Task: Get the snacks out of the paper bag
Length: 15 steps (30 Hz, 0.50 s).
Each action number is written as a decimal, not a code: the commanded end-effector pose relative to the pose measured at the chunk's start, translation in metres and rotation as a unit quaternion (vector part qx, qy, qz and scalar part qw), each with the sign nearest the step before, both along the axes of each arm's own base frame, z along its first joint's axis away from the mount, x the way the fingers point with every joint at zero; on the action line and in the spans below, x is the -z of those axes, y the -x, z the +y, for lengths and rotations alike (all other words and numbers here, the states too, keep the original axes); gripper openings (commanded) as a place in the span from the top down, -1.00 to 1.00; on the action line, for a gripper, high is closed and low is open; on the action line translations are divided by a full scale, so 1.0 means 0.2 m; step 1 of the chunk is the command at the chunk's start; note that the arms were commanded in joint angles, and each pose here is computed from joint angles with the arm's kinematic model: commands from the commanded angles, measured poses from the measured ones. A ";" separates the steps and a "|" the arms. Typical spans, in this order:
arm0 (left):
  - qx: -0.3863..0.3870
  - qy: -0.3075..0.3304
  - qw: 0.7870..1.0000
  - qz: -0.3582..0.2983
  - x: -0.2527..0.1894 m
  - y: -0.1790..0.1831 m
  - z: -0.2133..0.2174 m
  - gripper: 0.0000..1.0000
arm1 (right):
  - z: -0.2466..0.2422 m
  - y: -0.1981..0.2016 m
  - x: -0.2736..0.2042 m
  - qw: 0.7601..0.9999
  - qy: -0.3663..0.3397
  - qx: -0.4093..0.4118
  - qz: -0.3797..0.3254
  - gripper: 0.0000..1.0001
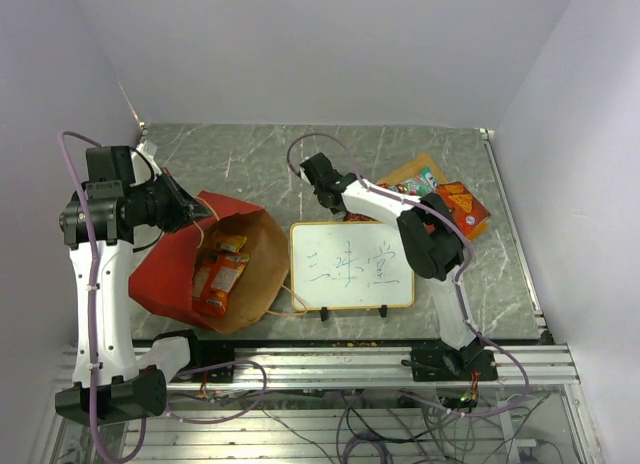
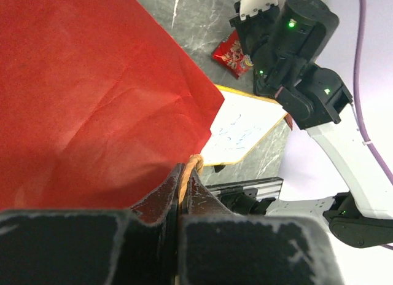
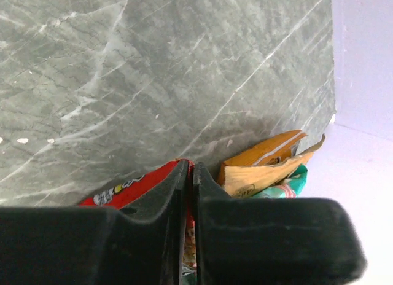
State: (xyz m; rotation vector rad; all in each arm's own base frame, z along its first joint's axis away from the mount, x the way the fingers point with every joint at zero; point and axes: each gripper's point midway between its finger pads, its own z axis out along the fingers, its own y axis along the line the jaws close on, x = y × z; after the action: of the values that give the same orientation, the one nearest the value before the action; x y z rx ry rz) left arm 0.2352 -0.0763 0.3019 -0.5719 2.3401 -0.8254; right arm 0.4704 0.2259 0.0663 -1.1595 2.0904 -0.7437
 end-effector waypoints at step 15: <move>-0.017 0.020 0.999 -0.024 -0.05 0.04 -0.03 0.86 | -0.31 0.07 -0.97 0.976 -0.156 0.056 -0.143 1.00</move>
State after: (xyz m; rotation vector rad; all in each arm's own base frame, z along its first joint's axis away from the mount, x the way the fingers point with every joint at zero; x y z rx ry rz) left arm 0.2237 -0.0793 0.3084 -0.6092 2.2823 -0.8472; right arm 0.4593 0.1975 0.2516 -0.7896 1.9217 -0.5571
